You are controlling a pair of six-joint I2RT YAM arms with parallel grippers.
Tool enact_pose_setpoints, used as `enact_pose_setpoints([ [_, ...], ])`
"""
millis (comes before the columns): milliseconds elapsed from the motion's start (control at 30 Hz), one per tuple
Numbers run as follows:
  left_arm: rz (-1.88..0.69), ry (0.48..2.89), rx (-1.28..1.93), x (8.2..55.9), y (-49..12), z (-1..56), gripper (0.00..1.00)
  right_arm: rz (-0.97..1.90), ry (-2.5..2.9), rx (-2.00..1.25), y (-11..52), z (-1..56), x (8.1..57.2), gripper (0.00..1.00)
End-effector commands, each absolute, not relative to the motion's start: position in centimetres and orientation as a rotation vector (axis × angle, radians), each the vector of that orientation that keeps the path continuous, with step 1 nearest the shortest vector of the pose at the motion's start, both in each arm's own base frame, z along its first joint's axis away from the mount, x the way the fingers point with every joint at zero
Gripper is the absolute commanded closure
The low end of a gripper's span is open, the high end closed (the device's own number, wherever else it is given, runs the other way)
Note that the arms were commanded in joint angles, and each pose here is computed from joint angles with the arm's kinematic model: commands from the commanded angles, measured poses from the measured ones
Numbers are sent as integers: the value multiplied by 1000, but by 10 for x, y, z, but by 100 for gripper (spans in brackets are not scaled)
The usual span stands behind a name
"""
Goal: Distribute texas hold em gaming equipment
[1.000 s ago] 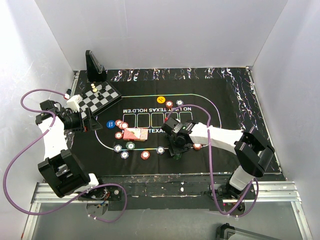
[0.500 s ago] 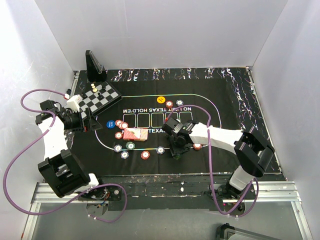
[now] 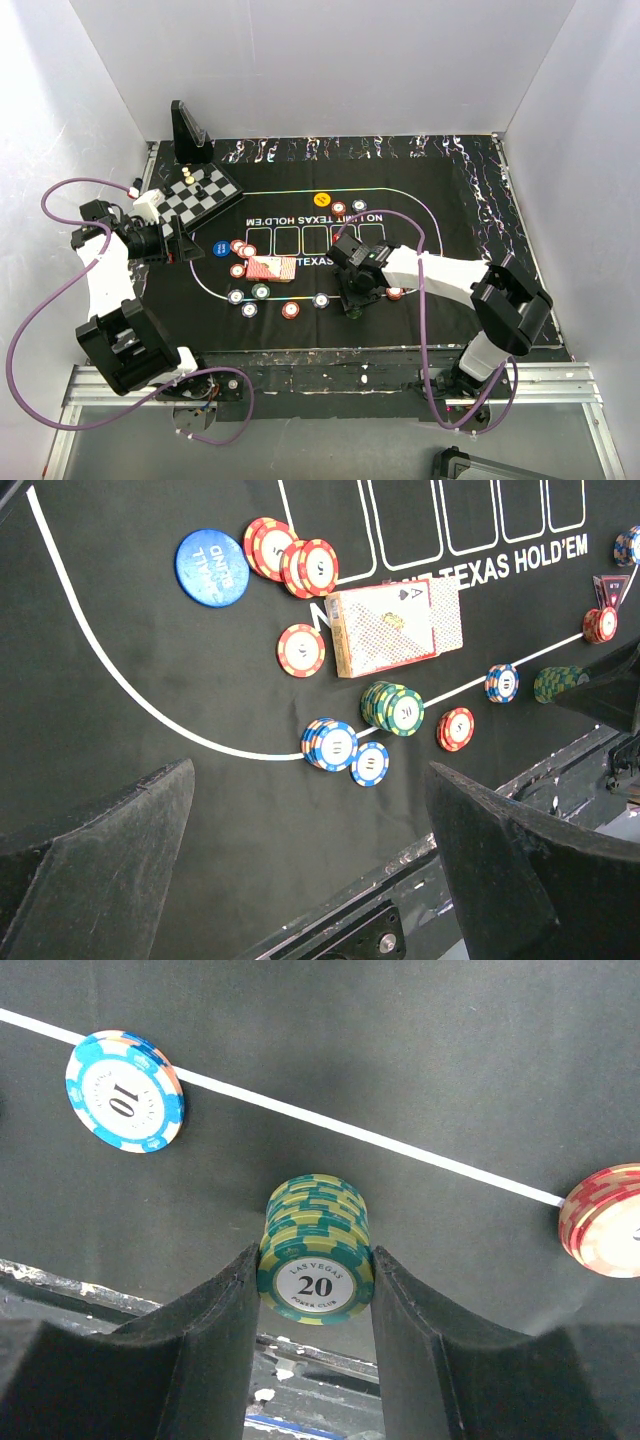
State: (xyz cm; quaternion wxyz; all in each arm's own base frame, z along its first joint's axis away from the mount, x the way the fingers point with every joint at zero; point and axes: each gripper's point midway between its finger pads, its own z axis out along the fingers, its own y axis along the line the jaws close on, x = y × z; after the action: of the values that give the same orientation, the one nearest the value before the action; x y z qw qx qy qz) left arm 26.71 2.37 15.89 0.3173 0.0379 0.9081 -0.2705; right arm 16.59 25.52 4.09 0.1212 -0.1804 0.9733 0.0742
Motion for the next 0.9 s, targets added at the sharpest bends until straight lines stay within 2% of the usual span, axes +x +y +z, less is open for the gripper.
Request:
enact_pose_setpoints([
  [0,-654,2335,138,272,28,175,0,217,2852,-515,252,32,164,59],
  [300,-655,2335,139,272,27,176,0,214,2855,-520,251,32,163,45],
  [433,-658,2335,138,272,27,176,0,214,2858,-526,252,32,163,43],
  [667,-654,2334,139,272,28,177,0,216,2848,-523,255,36,166,46],
  [867,-656,2337,141,271,27,176,0,220,2827,-523,255,46,168,56],
])
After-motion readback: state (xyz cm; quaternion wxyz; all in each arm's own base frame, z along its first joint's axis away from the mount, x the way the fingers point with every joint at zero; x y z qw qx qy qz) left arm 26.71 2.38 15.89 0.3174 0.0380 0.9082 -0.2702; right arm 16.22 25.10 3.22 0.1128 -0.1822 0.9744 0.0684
